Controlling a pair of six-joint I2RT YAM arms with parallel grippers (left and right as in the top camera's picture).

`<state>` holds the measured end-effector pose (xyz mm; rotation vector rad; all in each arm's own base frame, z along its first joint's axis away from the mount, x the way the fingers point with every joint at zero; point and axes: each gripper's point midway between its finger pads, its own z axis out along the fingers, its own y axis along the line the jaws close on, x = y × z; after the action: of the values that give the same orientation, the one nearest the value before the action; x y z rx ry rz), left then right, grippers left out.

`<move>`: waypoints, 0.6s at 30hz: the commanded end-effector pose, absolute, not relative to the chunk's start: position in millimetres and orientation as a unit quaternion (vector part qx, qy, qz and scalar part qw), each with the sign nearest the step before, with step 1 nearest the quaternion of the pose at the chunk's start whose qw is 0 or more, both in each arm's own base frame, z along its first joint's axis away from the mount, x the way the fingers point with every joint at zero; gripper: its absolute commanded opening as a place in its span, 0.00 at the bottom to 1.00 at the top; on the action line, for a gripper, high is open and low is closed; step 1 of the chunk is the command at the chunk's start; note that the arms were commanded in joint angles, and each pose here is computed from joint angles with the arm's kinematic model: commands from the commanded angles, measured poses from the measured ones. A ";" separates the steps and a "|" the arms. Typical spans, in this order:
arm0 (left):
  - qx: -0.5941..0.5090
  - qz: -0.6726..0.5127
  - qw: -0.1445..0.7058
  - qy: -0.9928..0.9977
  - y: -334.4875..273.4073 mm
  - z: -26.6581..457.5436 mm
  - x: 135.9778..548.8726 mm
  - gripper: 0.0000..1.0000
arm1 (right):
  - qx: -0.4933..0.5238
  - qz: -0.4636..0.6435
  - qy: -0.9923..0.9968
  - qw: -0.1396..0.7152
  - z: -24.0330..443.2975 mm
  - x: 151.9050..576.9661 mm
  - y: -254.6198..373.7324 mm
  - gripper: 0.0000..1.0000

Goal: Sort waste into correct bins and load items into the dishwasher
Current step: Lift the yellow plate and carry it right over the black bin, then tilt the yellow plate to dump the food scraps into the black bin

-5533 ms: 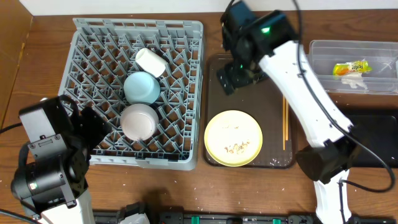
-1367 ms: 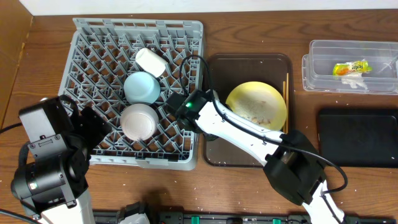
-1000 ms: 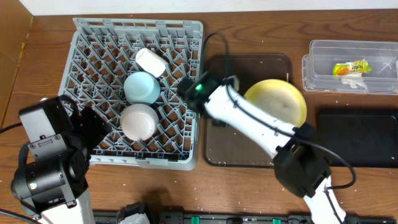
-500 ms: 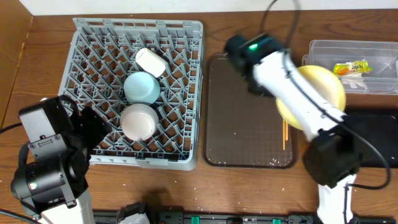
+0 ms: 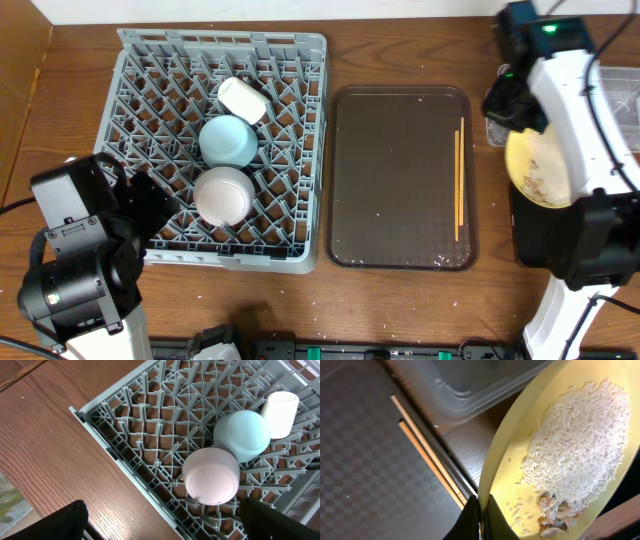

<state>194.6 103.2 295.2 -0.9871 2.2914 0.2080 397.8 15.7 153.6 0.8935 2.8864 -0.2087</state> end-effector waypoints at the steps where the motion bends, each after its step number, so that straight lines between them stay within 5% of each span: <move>1: -0.383 0.083 0.317 0.863 105.8 298.6 193.4 0.98 | 0.297 -0.009 0.953 0.052 167.1 398.1 4.7 0.01; 18: -0.383 0.083 0.318 0.863 105.8 298.7 193.5 0.98 | 0.307 0.128 0.943 -0.004 171.6 382.4 -30.7 0.01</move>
<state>194.6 103.2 295.2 -0.9875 2.2912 0.2078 379.5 -38.4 153.2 1.0842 2.9889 0.2547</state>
